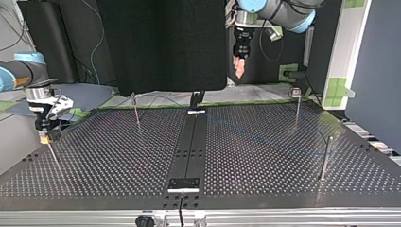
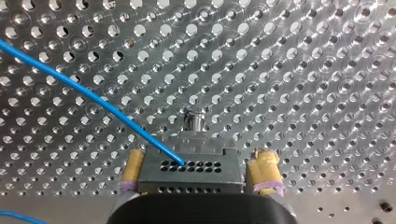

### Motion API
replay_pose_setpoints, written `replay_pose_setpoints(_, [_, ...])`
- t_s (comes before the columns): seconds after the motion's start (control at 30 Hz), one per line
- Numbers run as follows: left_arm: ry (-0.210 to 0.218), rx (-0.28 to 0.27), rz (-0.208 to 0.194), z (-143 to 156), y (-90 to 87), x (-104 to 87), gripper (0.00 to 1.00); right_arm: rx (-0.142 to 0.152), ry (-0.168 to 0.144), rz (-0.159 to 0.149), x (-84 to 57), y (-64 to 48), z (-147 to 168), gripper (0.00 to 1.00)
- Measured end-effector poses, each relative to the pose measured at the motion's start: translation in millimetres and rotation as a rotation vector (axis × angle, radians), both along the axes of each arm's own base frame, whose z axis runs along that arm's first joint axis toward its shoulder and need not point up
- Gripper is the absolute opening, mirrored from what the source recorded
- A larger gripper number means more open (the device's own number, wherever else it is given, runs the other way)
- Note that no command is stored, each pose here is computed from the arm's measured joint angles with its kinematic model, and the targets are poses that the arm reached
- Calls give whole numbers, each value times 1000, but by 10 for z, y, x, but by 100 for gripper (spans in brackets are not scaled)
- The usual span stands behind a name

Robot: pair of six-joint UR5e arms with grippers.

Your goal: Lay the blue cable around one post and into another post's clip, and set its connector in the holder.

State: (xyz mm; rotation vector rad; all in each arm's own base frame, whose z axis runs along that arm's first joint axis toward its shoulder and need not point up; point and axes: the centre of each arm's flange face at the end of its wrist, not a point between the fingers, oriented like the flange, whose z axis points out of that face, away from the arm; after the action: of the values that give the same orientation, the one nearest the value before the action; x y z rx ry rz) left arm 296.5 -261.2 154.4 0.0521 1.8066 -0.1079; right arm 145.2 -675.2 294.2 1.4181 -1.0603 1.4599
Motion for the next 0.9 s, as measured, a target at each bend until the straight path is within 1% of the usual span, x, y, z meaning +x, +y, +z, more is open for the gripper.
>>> replay_pose_setpoints(0.17, [-3,4,-3,-119,-95,-63,100,3,0,0,2,3,-5,95])
replay_pose_setpoints(0.27, [-4,3,-16,-194,-162,-108,100,6,0,0,4,6,-12,95])
replay_pose_setpoints(0.43, [-3,0,-54,-333,-292,-205,100,8,0,0,4,5,-20,95])
replay_pose_setpoints(0.53, [-12,-8,-81,-376,-377,-272,100,8,0,-1,3,4,-20,95])
replay_pose_setpoints(0.67, [-36,-39,-108,-373,-489,-351,100,8,0,-1,3,4,-20,95])
replay_pose_setpoints(0.83, [-68,-104,-138,-343,-633,-459,100,8,0,-1,3,4,-20,95])
replay_pose_setpoints(0.9, [-78,-127,-144,-331,-677,-495,100,9,0,-1,4,4,-20,95])
